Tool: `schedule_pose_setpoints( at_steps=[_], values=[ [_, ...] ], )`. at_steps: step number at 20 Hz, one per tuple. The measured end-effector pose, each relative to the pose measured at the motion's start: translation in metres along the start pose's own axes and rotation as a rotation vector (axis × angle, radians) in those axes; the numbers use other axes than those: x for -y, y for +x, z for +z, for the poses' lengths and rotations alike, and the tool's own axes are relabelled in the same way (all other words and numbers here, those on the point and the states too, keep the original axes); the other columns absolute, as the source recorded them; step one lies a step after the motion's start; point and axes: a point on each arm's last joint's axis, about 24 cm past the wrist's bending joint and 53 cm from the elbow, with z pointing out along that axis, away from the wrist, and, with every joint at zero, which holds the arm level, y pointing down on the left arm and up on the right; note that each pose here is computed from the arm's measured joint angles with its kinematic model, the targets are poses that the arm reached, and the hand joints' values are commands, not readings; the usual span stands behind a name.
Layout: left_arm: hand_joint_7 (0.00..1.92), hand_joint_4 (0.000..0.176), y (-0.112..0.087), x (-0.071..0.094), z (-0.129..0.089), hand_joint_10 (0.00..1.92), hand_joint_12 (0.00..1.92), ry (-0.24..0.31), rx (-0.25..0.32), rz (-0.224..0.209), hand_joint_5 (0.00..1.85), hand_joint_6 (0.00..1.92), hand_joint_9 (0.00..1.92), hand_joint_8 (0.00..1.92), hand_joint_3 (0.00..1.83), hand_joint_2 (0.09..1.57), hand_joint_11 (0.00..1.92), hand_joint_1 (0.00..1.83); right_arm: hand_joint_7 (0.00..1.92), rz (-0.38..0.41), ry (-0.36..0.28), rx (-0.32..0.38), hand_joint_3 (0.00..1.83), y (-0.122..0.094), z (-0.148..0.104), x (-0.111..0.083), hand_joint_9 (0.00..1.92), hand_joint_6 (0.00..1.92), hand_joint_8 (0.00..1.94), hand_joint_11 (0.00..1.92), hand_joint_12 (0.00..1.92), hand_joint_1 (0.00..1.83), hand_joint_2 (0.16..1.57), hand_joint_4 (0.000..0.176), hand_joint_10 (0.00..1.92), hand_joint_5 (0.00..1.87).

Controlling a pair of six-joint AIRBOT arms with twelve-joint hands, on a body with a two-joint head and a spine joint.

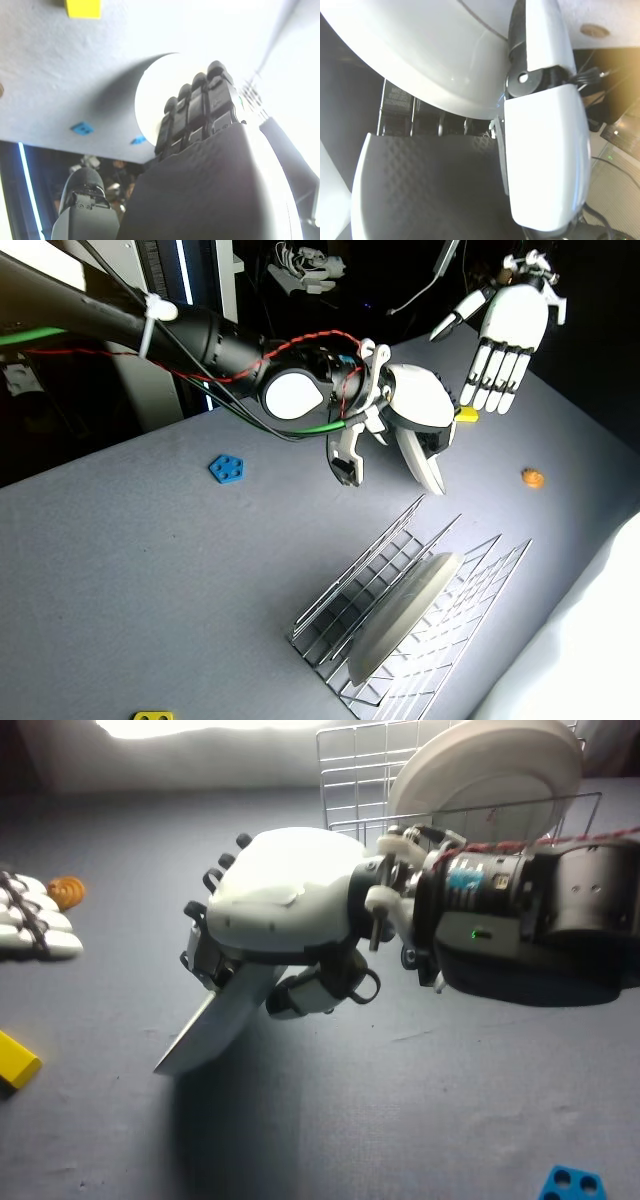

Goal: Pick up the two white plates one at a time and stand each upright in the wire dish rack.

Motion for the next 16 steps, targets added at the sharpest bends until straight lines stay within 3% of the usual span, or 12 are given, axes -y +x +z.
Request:
schedule_pose_setpoints(
  at_steps=[3,5,9,11,16],
  values=[
    [0.04,0.0,-0.008,0.003,-0.008,0.0,0.0,0.0,0.02,-0.012,0.03,0.01,0.01,0.01,0.0,1.03,0.0,0.0,1.07,0.024,0.003,0.013,0.0,-0.015,-0.01,-0.006,1.01,0.95,0.78,0.87,0.99,1.39,1.07,0.0,0.99,1.01],
    [0.03,0.0,-0.005,0.002,-0.008,0.0,0.0,0.0,0.005,-0.01,0.02,0.0,0.0,0.0,0.0,1.03,0.0,0.0,1.1,0.079,0.02,0.014,0.0,-0.022,-0.017,-0.003,1.02,0.93,0.73,0.87,0.96,1.39,1.06,0.0,0.96,1.03],
    [0.03,0.0,-0.019,0.01,-0.012,0.0,0.0,0.024,0.044,-0.001,0.01,0.0,0.0,0.0,0.0,1.03,0.0,0.0,1.1,0.176,0.044,0.045,0.0,-0.049,-0.031,-0.004,1.01,0.94,0.73,0.88,0.95,1.39,1.07,0.0,0.97,1.03],
    [0.05,0.0,-0.018,0.011,-0.012,0.01,0.0,0.025,0.028,0.038,0.03,0.01,0.01,0.01,0.0,1.04,0.0,0.0,1.09,0.246,0.059,0.058,0.0,-0.059,-0.039,-0.003,1.01,0.96,0.75,0.88,0.94,1.39,1.07,0.0,0.97,1.02],
    [0.04,0.0,-0.021,0.012,-0.012,0.0,0.0,0.031,0.038,0.035,0.02,0.0,0.01,0.0,0.0,1.03,0.0,0.0,1.05,0.396,0.106,0.113,0.0,-0.091,-0.057,0.009,0.99,1.01,0.8,0.88,0.95,1.38,1.08,0.0,1.0,0.99]
  ],
)
